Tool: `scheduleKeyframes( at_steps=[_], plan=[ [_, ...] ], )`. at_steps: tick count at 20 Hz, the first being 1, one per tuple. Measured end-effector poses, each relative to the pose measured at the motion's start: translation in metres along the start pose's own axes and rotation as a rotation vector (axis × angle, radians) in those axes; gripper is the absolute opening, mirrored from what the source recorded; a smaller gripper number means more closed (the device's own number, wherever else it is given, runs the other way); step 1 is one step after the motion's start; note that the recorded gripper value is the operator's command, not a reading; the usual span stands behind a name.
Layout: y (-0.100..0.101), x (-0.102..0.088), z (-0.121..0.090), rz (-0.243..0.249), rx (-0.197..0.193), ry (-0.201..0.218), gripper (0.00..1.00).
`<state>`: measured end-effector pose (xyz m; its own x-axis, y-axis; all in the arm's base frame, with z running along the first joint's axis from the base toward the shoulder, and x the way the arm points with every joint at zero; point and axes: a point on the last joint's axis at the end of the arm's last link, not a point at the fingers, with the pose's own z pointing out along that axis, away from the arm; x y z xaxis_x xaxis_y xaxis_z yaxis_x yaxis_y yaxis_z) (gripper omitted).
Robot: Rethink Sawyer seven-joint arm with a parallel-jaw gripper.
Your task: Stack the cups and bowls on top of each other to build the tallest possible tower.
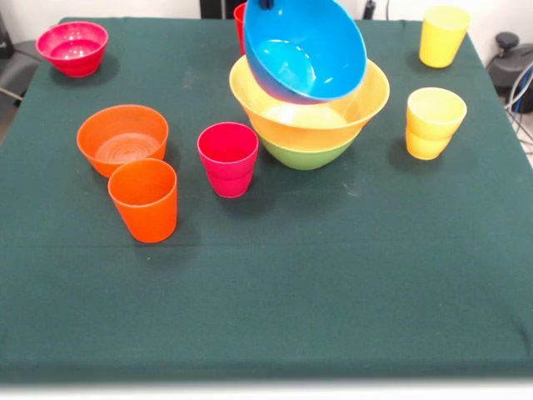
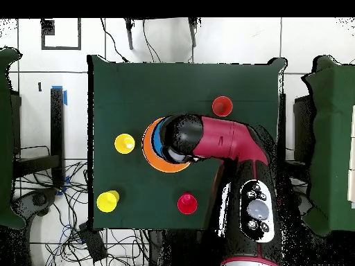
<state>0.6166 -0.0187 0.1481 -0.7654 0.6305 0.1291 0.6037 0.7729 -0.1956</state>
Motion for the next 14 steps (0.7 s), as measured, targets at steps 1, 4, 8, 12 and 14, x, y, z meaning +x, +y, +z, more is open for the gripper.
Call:
scheduleKeyframes(
  at_steps=[1,4,8,12,14],
  plan=[
    [-0.0005,-0.0008,0.0002,0.003,0.000,0.000,0.00],
    [-0.0024,-0.0033,0.0003,0.012,0.000,0.001,0.00],
    [-0.0047,-0.0035,-0.0008,0.017,0.009,-0.006,1.00],
    [-0.0043,-0.0024,-0.0013,0.016,0.012,-0.009,1.00],
    [-0.0038,-0.0016,-0.0014,0.014,0.014,-0.010,1.00]
  ],
)
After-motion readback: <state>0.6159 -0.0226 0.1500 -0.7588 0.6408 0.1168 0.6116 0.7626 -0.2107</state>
